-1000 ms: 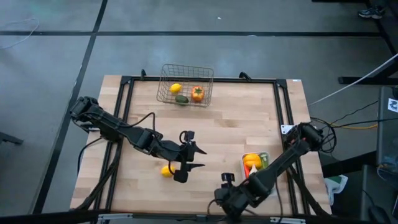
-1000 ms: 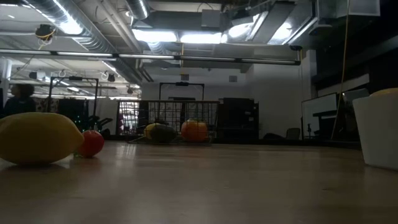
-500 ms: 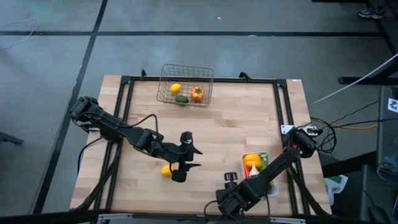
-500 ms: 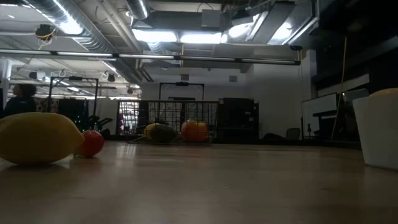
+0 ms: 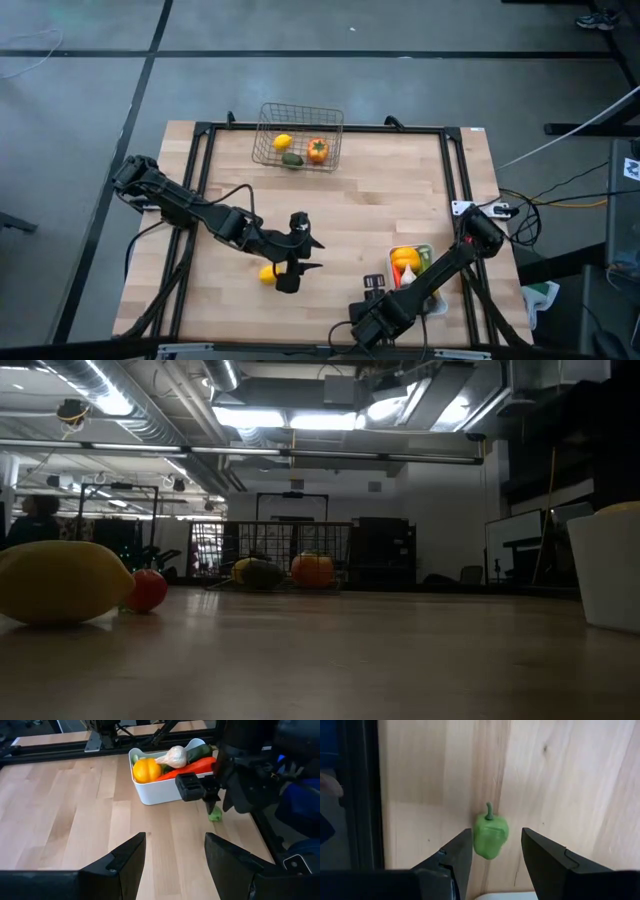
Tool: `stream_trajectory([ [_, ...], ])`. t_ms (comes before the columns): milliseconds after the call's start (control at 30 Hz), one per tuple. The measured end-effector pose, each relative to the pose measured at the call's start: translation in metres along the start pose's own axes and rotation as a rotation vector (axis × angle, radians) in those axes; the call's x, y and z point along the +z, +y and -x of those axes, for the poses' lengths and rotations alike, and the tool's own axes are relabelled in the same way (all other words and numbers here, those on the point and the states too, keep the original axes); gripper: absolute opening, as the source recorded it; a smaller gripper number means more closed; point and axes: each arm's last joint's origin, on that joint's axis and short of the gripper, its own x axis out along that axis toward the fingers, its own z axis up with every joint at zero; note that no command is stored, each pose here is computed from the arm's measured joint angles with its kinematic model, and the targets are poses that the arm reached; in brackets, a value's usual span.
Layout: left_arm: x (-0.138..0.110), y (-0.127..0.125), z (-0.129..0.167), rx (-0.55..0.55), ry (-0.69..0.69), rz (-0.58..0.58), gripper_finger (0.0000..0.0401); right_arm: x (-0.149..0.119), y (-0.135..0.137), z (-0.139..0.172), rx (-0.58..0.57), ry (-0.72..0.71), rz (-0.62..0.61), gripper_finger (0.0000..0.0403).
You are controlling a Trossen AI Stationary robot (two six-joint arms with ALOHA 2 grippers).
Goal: Sort produce into baskets
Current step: Put the green bell pepper into the white bin
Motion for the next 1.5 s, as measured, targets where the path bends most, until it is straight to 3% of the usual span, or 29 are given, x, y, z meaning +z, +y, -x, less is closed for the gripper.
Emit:
stream_trajectory([
  [1500, 0.0, 0.0, 0.0, 0.0, -0.001, -0.033, 0.02, -0.002, 0.001, -0.022, -0.033, 0.081, 0.002, 0.0169],
])
